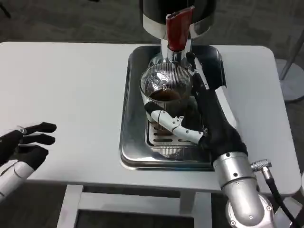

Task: Grasp the cup under the faucet to collect the drink, then remove the cup.

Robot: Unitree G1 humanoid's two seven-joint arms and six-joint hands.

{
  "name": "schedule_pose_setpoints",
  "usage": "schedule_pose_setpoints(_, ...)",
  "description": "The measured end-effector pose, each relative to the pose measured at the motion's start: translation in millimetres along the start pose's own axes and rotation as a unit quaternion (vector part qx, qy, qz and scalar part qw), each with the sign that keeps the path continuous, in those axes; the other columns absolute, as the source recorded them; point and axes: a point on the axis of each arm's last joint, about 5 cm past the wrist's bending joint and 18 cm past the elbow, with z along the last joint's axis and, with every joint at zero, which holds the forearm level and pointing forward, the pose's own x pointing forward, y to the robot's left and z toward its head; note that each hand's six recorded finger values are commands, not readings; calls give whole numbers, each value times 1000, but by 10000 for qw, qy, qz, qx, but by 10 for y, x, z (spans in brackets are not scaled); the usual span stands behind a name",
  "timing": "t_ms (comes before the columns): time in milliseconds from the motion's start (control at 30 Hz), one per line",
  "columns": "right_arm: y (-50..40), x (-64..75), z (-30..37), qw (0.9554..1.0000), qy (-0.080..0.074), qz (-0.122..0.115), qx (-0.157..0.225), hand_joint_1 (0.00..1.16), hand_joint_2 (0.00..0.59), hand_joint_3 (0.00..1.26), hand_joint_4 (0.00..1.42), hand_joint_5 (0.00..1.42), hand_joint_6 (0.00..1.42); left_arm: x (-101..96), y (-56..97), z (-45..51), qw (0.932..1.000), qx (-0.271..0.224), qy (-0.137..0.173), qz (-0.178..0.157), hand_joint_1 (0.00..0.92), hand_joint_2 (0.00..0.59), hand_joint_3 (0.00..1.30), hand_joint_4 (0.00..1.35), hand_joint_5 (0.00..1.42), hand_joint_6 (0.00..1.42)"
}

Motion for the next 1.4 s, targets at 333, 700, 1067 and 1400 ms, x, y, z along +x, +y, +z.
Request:
schedule_pose_setpoints(333,64,-9,16,9998,-57,42,-176,743,217,106,232,320,446,-25,17,-5,10000,25,49,32,0,84,309,341,397,410)
schedule_pose_setpoints(700,128,-42,17,9982,-138,-147,-563,747,238,255,365,450,570,-44,49,-4,9999,71,75,109,0,84,309,357,410,410)
schedule_pose_setpoints(1067,154,-76,1,9958,-194,-480,-753,759,252,489,614,699,931,-46,53,-3,9999,74,75,120,0,81,309,366,414,410)
schedule_pose_setpoints(1400,164,-116,-24,9954,-179,-671,-655,757,251,588,716,826,1105,-37,50,-1,9999,69,55,117,0,84,309,371,414,410)
